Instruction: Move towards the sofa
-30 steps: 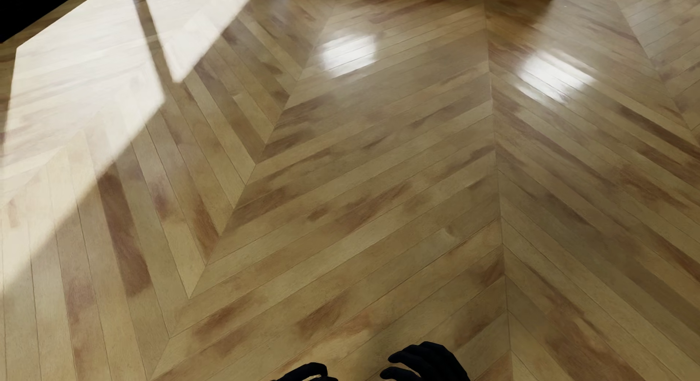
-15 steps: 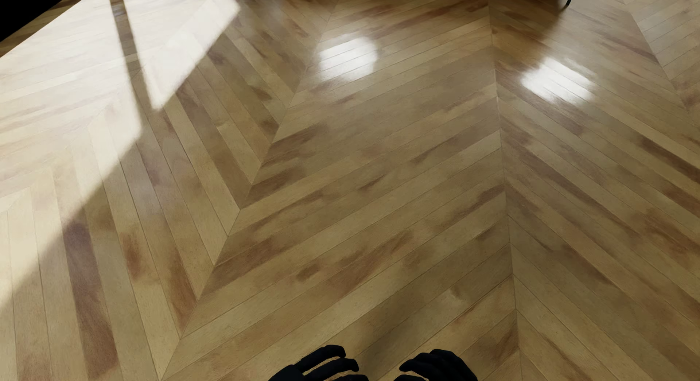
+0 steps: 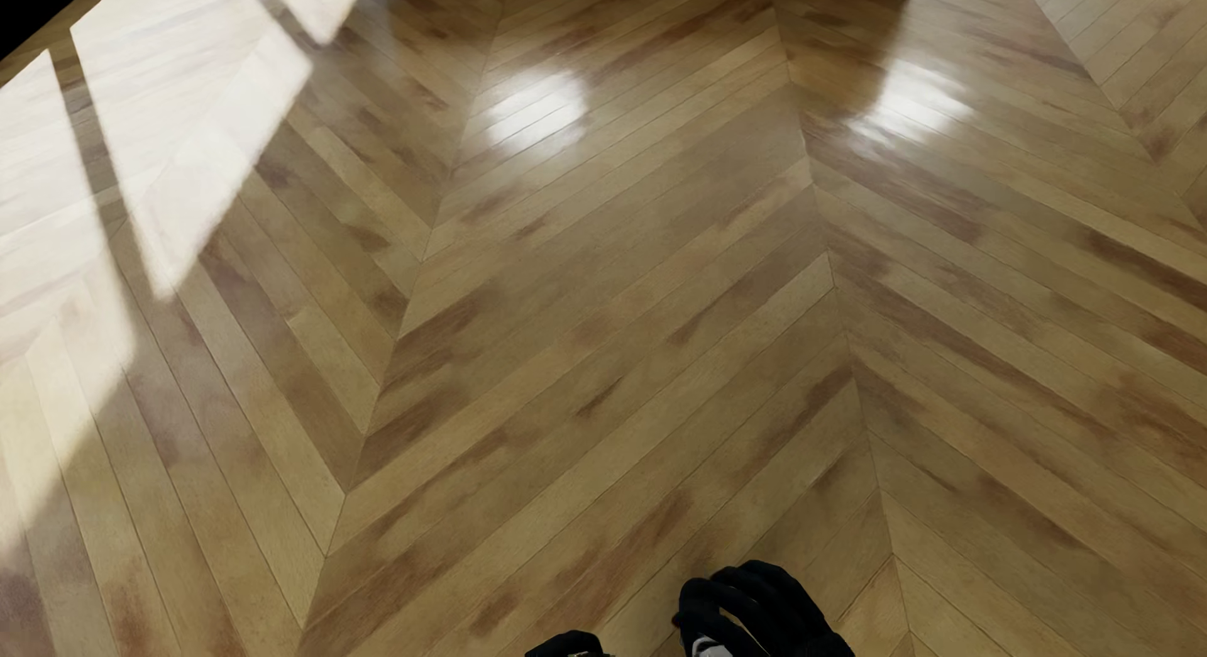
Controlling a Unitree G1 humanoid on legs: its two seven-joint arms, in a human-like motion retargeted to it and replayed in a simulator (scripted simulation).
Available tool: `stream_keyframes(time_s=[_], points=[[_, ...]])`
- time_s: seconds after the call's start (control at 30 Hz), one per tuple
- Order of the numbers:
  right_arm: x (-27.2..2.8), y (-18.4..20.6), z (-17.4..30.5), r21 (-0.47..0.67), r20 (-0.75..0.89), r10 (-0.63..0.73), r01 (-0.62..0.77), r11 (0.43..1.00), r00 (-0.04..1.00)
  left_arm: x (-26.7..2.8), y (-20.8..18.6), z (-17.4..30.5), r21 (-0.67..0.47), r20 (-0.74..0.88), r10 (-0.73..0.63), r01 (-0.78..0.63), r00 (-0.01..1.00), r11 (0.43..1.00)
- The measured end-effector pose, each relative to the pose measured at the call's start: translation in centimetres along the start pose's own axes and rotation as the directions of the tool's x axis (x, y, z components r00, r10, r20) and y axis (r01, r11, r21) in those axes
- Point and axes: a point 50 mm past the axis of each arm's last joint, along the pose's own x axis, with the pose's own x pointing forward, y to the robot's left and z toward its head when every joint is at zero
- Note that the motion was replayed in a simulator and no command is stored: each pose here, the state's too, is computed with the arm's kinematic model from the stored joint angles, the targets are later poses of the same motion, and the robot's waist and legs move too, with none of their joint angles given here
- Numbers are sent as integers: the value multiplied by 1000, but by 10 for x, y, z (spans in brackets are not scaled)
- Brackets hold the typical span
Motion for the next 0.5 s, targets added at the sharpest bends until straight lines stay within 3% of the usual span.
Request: stream_keyframes(time_s=[0.13,0.33,0.43,0.5], points=[[17,-12,7,57,4,-121,120,991,993,3,2,-7,65,6,69,-69,998,996],[11,-2,11,74,-41,-108,111,991,993,-15,2,-10,55,88,-110,105,990,993],[18,-1,13,113,-51,-126,131,985,991,-12,8,-15,100,107,-71,60,992,993],[7,6,13,115,-52,-62,67,991,997,-15,9,-13,116,82,-60,50,995,992]])
